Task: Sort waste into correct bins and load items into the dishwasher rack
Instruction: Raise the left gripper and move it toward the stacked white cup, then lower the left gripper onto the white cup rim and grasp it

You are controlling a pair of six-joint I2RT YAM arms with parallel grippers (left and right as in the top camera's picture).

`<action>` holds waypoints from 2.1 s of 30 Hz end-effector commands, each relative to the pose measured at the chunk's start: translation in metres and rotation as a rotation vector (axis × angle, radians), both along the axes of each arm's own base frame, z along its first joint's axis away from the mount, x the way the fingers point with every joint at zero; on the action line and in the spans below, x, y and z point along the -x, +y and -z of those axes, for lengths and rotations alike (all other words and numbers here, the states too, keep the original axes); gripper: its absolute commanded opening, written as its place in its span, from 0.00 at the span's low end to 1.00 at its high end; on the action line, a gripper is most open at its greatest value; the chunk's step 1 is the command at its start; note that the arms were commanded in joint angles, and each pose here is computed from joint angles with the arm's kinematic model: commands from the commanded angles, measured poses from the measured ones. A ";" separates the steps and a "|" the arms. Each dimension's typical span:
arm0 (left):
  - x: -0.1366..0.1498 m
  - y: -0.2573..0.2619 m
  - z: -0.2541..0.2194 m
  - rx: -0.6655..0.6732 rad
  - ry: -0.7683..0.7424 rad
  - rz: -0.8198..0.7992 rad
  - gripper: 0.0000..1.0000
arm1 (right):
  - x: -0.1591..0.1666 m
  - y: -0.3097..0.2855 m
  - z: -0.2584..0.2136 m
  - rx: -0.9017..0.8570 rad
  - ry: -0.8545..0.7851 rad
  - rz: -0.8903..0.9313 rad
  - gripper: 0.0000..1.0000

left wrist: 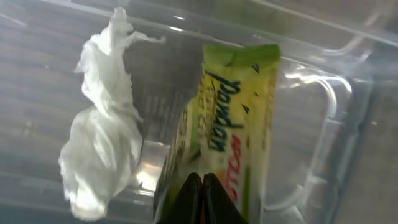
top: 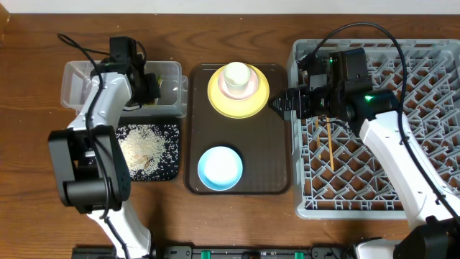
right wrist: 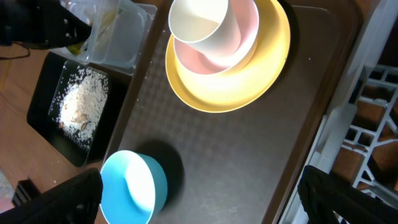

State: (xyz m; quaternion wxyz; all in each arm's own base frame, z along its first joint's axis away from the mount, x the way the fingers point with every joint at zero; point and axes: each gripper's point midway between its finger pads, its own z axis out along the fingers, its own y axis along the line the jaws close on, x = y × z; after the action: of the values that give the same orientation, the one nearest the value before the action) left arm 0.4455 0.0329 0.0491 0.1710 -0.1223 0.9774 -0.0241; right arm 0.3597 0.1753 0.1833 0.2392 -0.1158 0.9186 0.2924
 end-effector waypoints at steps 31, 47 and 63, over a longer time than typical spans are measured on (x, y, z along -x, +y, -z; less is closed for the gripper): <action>0.002 -0.162 -0.161 0.510 -0.089 0.229 0.52 | 0.001 0.005 -0.009 -0.017 -0.016 -0.012 0.99; -0.012 -0.197 -0.120 0.055 -0.164 0.134 0.42 | 0.001 0.005 -0.009 -0.017 -0.016 -0.012 0.99; -0.033 -0.206 -0.063 0.065 -0.108 0.092 0.40 | 0.001 0.005 -0.009 -0.017 -0.016 -0.012 0.99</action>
State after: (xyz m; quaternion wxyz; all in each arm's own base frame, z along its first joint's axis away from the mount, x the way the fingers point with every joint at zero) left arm 0.4759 -0.1789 0.1218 0.2213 -0.0669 0.9695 -0.0816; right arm 0.3598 0.1753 0.1833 0.2394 -0.1159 0.9186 0.2924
